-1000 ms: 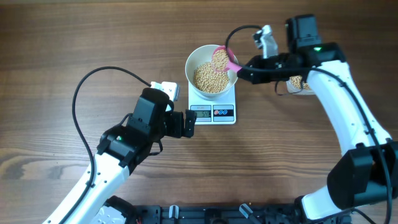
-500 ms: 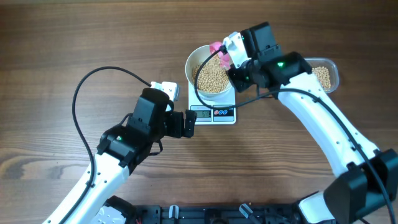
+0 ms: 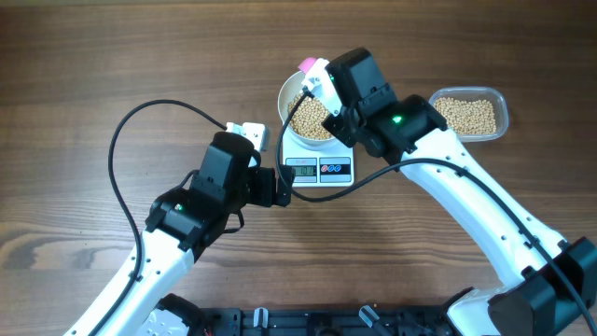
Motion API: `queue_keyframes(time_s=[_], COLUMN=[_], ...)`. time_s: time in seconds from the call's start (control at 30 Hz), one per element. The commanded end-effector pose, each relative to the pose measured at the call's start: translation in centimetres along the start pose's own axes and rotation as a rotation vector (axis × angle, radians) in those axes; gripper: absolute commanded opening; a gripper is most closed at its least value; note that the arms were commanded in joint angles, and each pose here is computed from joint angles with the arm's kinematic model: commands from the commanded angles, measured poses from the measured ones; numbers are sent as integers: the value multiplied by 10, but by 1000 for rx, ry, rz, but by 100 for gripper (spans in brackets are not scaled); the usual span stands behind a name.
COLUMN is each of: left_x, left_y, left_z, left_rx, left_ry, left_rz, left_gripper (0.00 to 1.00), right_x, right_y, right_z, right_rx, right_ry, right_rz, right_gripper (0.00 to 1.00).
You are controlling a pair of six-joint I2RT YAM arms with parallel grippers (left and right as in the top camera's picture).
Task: Scoop item into bowl and weigh 150g on scale
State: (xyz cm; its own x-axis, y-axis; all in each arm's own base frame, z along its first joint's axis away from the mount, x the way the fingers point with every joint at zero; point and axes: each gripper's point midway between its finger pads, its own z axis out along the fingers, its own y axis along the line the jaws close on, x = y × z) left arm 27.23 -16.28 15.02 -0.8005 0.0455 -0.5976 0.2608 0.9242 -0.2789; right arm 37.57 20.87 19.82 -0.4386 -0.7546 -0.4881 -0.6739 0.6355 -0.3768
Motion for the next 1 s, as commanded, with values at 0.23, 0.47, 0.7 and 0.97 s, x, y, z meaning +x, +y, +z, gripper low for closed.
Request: queue_keyframes(time_s=[0.23,0.47,0.7,0.97], left_x=[-3,-3,-3,-3], left_y=[2,2,2,2], left_z=[0,0,0,0], left_rx=[-11,-11,-11,-11], left_ry=[-7,-7,-7,-7], left_rz=[13,13,13,13], left_gripper=[100,100,100,100], right_x=[-11,97,198,263], right_y=[-37,-114,-178,-178], right_z=[-58,-76,-82,-34], right_rx=[-206,-177,70,123], right_ry=[-214,-84,104,425], right_rz=[312,591,803,830], right_gripper=[4,4,4,4])
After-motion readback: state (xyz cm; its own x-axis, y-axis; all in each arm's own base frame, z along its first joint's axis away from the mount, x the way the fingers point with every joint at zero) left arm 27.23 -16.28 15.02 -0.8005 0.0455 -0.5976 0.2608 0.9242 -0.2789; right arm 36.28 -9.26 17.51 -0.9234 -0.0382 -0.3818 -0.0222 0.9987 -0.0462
